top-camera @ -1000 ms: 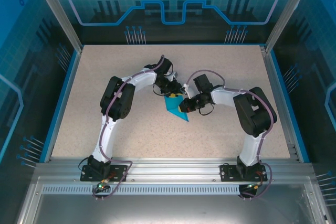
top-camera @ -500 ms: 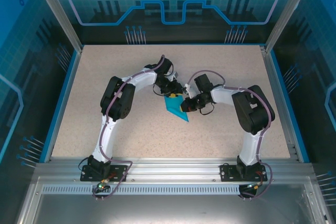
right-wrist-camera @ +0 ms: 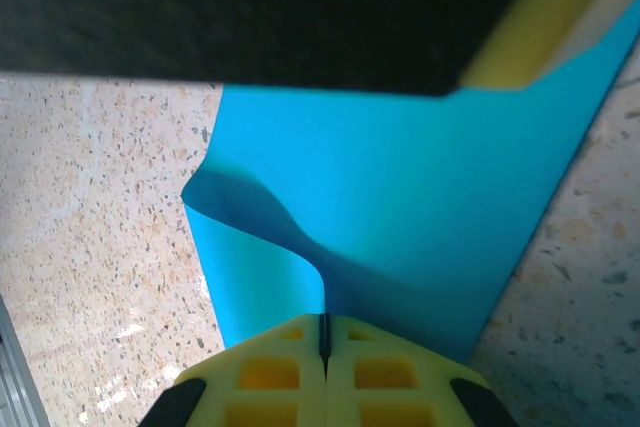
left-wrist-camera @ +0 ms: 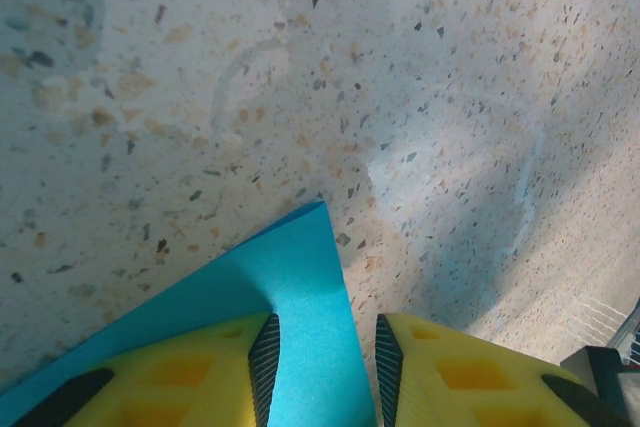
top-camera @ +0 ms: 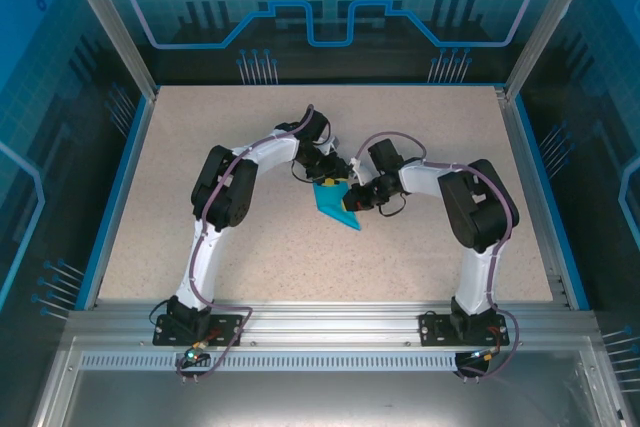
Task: Fold a paper plane with a square sheet of paper (fold left side to right side)
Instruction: Third fold the triangle at the center of the table.
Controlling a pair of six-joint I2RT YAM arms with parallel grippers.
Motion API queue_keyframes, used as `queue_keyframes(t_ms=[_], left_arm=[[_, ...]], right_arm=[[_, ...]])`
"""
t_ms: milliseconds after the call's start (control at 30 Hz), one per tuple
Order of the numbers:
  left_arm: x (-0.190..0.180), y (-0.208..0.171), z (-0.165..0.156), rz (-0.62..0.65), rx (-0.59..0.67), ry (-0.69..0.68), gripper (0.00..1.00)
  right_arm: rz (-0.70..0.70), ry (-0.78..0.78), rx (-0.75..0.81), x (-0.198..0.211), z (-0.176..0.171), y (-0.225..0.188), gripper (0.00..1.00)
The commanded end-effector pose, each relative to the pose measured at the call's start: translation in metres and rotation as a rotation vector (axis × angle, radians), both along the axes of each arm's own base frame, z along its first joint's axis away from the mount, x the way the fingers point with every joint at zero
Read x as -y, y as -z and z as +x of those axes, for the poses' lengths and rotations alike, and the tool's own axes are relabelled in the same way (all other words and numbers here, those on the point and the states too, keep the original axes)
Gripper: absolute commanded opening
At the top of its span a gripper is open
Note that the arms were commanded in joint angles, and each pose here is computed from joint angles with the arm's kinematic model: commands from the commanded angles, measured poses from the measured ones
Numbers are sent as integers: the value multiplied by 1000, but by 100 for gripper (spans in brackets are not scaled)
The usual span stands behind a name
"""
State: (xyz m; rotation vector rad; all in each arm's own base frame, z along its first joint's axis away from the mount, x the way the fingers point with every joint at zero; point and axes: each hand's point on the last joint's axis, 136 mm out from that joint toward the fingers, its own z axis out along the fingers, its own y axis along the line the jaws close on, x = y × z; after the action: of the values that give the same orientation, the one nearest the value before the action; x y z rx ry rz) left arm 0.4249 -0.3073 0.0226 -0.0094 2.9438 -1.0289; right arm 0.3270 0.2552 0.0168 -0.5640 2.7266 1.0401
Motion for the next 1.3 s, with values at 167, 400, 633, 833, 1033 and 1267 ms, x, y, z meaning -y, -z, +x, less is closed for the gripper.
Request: queue_keyframes(t_ms=[167,400,633,833,1033,1267], left_arm=[[-6,26,-17,73,-76,16,37],[-5,25,-17,73,-76,18,37],[-8,16,-12,83,-59,24,37],[-8,25,-14,85,-75,17,37],[-8,25,-14,88,-76,18,37],[-9,26,-15,88,-78,18,37]], right_arm=[[-34,19,-50,10,-4,13,4],[-66,26,-70,15,-8,22,4],[-70,34,-66,17,-11,20,4],[-43,30,-62,14,-11,14,4],[-15,27,-51,11,-11,7,4],[-1,30,-34,10,-10,0,4]])
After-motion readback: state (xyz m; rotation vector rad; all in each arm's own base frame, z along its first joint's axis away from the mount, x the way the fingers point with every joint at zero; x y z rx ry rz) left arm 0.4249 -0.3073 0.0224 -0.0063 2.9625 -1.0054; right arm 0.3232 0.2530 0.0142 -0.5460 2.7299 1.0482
